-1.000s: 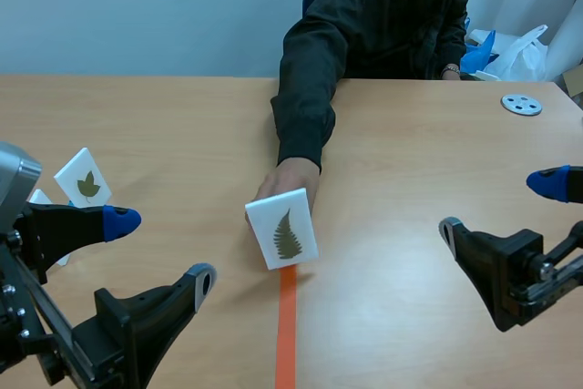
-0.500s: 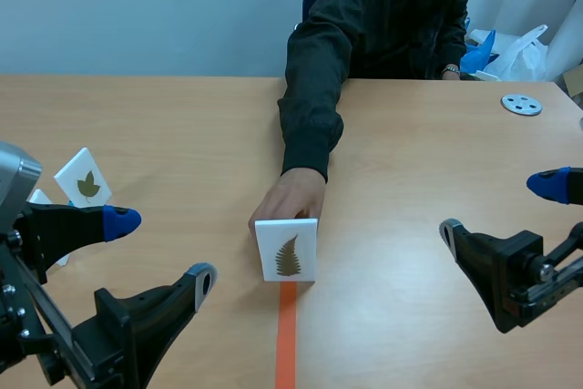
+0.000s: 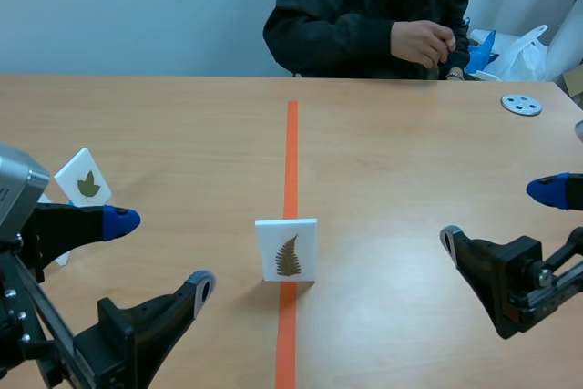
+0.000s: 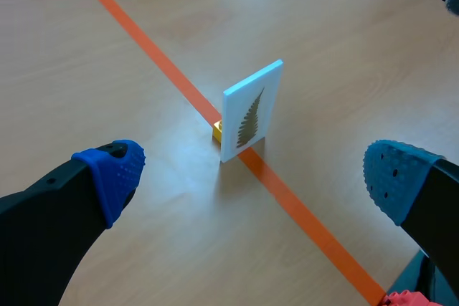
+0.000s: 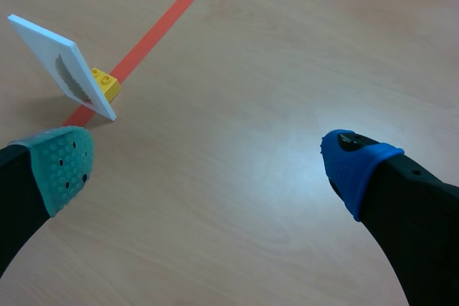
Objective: Sort the leaf by its shape. The table is split by an orange tape line. A compound leaf with several leaflets goes to the left side, a simple leaf with one blade goes to the right side. Return to the home posture when a red brick is placed on the table.
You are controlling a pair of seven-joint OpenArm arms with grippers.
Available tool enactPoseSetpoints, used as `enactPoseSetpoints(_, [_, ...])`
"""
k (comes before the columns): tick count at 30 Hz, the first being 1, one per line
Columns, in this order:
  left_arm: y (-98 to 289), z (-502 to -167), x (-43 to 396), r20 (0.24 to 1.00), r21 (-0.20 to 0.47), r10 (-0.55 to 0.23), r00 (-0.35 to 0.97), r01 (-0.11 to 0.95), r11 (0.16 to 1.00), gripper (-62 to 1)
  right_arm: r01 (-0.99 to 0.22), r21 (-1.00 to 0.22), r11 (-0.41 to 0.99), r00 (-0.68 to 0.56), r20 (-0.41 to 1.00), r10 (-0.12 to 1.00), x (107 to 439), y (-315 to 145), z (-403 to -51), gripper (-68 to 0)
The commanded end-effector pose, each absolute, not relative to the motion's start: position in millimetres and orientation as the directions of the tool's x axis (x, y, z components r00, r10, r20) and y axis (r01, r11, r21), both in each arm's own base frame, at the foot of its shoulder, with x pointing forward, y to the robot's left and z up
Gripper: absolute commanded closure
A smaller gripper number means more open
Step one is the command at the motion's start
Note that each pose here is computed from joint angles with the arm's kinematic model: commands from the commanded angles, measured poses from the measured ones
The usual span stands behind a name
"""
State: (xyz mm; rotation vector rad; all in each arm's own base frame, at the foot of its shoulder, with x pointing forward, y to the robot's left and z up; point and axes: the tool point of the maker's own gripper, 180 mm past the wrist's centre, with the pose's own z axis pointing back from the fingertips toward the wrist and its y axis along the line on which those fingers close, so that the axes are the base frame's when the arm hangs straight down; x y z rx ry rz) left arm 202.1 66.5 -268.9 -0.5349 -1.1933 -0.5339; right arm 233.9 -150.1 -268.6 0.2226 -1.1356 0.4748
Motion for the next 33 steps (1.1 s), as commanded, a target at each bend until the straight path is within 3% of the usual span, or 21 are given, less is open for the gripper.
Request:
enactPoseSetpoints(1, [65.8,-262.6,203.2,0.964,-0.093,-0.095,0.248,0.652,0.753,-62.3,-0.486,-0.079,0.87,0.303,0.919,0.253,240.8,-147.3,-259.6,-67.9])
enactPoseSetpoints(9, [64.8,-259.8,203.7,0.972,-0.028,-0.138,0.192,0.671,0.741,-62.3,-0.581,-0.041,0.813,0.298,0.918,0.26,243.9,-129.9,-269.8,-67.9])
enactPoseSetpoints(22, [64.7,-259.7,203.8,0.972,-0.029,-0.136,0.192,0.669,0.743,-62.3,-0.709,0.054,0.703,0.31,0.92,0.242,257.8,-90.9,-300.8,-67.9])
enactPoseSetpoints(33, [64.6,-258.0,204.3,0.974,-0.028,-0.129,0.185,0.668,0.743,-62.3,-0.811,0.016,0.585,0.238,0.923,0.304,256.6,-49.1,-323.4,-67.9])
